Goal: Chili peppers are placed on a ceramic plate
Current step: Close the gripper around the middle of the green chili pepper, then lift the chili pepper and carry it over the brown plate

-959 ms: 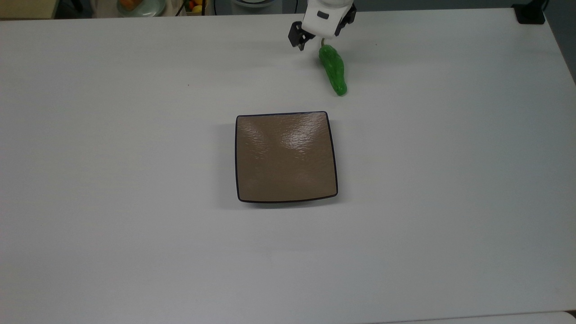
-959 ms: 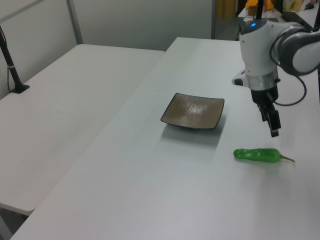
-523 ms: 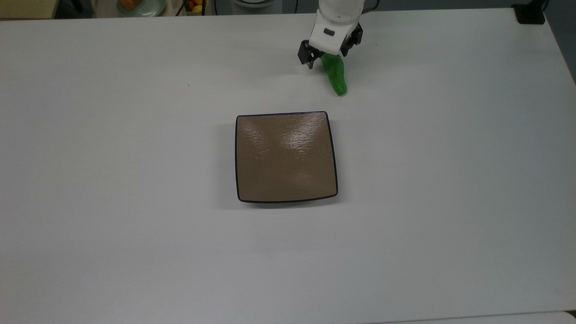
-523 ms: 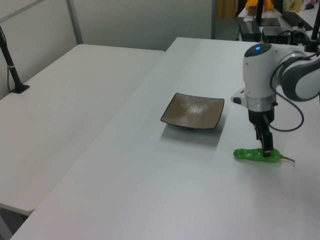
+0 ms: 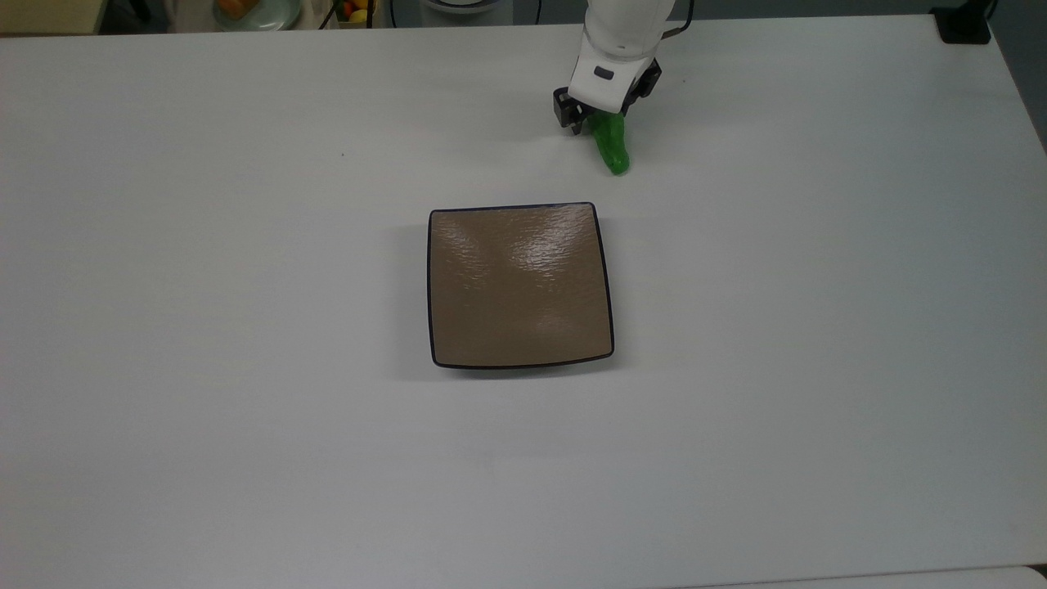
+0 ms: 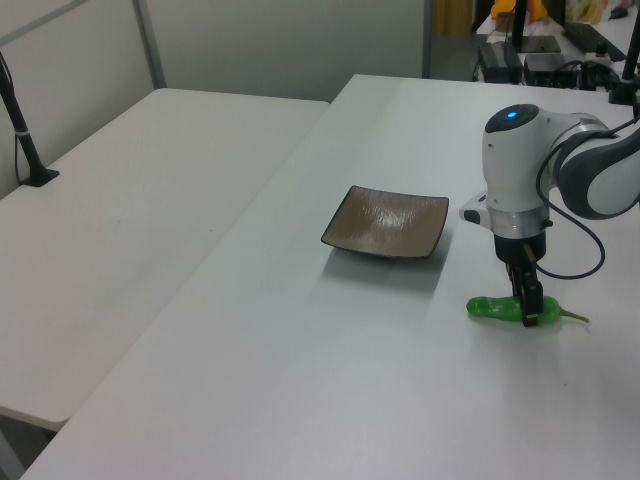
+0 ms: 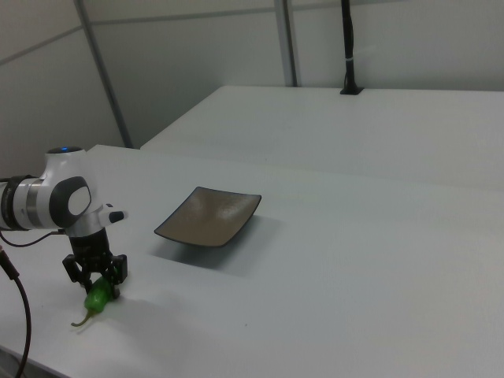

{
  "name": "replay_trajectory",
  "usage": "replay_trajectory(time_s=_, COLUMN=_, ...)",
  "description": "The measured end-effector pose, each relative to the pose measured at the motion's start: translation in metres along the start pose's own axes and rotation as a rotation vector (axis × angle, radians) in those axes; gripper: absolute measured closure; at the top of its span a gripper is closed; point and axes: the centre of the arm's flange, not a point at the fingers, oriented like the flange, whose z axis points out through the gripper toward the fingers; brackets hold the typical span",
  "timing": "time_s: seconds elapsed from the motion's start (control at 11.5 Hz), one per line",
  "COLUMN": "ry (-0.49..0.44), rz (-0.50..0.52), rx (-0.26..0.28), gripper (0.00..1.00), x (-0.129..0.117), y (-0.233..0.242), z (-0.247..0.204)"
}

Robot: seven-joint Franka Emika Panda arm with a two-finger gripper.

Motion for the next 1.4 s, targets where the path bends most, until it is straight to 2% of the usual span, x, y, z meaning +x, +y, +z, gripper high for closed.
replay_trajectory(time_s=0.09, ry=0.0, rz=0.0, rx=0.0, gripper=0.48, x=0.0, y=0.0, z=0.0)
replay_trajectory(time_s=0.17, ry=0.002, rz=0.002, rx=0.0, gripper=0.55, x=0.0, y=0.0, z=-0.001)
replay_trajectory(time_s=0.44, ry=-0.004, rz=0.004, rx=0.0, gripper=0.55, x=0.002, y=0.0, z=-0.007)
replay_trajectory(time_s=0.7, ry=-0.019, rz=0.028, rx=0.003, gripper=0.55, x=0.013, y=0.009, z=-0.059)
replay_trajectory(time_s=1.05, ry=0.067, rz=0.142, rx=0.021, gripper=0.55, x=0.033, y=0.073, z=-0.156)
replay_trajectory(time_s=1.4, ry=0.14, rz=0.23, rx=0.035, gripper=0.55, x=0.06, y=0.132, z=-0.187)
